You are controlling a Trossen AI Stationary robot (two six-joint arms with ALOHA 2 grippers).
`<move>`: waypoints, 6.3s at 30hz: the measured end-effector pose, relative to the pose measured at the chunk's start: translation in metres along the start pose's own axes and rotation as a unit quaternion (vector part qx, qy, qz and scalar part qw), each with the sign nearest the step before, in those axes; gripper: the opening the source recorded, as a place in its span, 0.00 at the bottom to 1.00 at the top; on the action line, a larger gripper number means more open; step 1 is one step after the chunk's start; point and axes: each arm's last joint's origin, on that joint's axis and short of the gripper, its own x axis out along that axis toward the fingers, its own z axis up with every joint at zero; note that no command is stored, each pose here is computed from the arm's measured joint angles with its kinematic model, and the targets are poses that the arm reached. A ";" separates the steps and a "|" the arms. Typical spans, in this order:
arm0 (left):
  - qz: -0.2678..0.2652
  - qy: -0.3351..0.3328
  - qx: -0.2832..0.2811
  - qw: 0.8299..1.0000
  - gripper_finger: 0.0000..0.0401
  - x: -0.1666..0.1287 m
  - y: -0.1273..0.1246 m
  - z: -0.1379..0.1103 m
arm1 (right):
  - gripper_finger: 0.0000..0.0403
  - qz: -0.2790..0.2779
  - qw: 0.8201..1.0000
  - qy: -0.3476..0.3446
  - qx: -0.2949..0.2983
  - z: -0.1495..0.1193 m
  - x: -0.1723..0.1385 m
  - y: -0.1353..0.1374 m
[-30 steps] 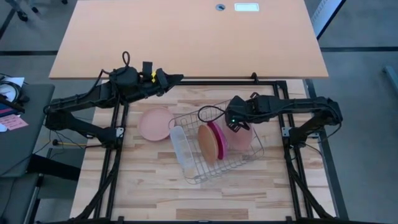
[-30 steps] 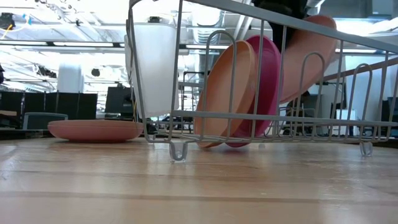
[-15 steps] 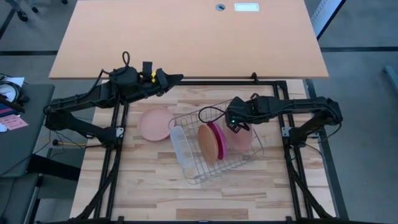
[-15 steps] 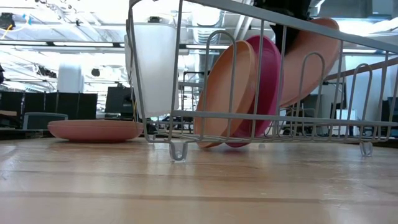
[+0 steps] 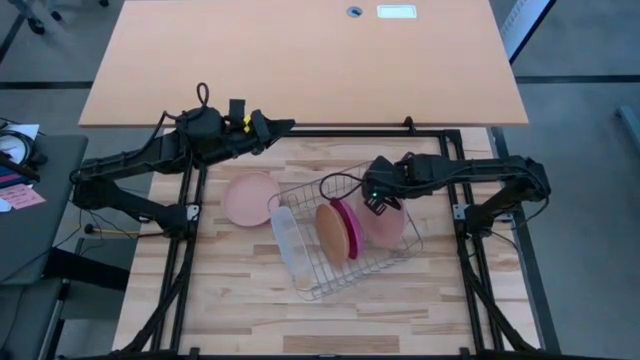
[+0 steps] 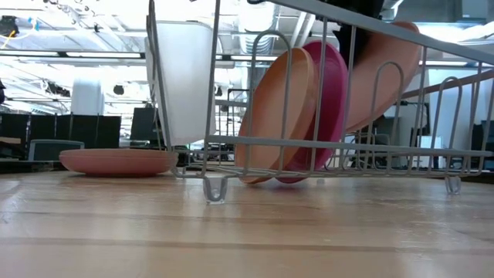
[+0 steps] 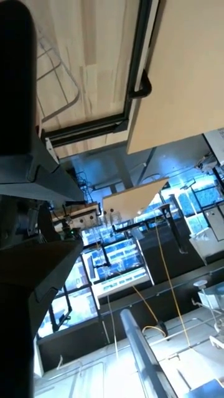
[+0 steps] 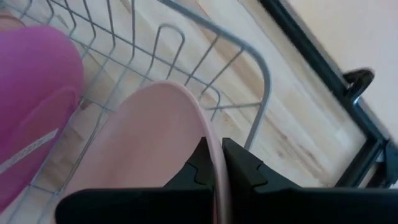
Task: Sort dishes
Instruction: Put the top light orange plate in the dish rack
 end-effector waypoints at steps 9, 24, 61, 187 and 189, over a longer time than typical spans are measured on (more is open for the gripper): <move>0.000 0.000 -0.001 1.000 0.27 0.000 0.000 0.000 | 0.04 -0.023 0.999 0.023 0.002 -0.005 0.000 -0.004; 0.139 0.124 0.054 0.981 0.27 -0.008 0.030 -0.017 | 0.04 -0.027 0.999 0.002 -0.041 0.007 0.006 -0.012; 0.526 0.205 -0.012 0.825 0.27 -0.030 0.090 -0.167 | 0.04 0.001 0.999 -0.028 -0.037 0.011 0.005 -0.004; 0.352 0.319 0.085 0.876 0.27 0.020 0.113 -0.169 | 0.13 -0.068 0.994 0.076 0.047 -0.034 0.009 0.002; 0.352 0.321 0.085 0.875 0.27 0.020 0.113 -0.169 | 0.14 -0.068 0.994 0.076 0.047 -0.034 0.009 0.002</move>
